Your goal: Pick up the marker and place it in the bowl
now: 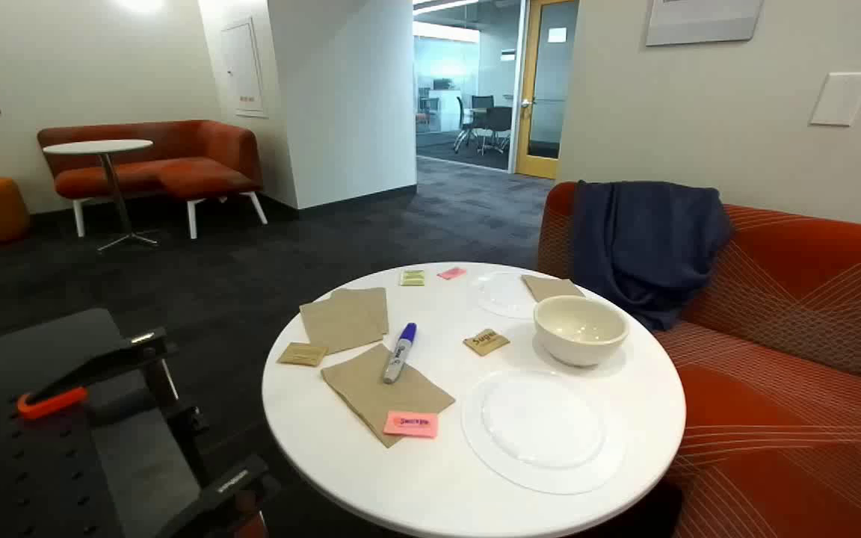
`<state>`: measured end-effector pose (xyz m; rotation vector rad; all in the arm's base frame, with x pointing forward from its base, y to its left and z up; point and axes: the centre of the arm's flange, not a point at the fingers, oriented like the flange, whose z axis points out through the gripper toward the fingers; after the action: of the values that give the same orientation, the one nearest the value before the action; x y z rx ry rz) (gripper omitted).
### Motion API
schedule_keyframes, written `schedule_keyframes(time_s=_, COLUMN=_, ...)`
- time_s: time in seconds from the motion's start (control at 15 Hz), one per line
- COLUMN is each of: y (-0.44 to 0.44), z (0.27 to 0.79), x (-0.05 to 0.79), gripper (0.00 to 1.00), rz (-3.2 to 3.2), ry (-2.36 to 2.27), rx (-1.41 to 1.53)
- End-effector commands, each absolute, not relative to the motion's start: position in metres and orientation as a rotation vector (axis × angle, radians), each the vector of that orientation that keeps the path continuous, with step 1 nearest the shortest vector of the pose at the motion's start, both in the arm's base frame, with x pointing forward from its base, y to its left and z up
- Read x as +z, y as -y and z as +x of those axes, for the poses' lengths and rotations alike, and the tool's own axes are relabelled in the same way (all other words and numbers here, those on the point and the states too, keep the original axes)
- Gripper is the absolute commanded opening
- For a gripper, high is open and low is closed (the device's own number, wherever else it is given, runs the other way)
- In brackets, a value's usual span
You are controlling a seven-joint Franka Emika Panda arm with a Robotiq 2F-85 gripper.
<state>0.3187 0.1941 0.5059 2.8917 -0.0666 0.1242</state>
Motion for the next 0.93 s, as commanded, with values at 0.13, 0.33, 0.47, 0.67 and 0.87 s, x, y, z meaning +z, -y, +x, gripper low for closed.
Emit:
schedule_keyframes(time_s=0.13, y=-0.194, z=0.319, x=0.506, gripper=1.0, rz=2.892, ry=0.067, rx=0.124)
schedule_keyframes(time_s=0.33, y=-0.191, z=0.317, x=0.506, gripper=1.0, rz=2.892, ry=0.053, rx=0.123)
schedule_keyframes(time_s=0.47, y=-0.185, z=0.315, x=0.505, gripper=1.0, rz=2.897, ry=0.033, rx=0.117)
schedule_keyframes(time_s=0.67, y=-0.166, z=0.318, x=0.498, gripper=1.0, rz=2.911, ry=0.003, rx=0.061)
schedule_keyframes(time_s=0.87, y=-0.143, z=0.322, x=0.485, gripper=1.0, rz=2.94, ry=-0.065, rx=0.002)
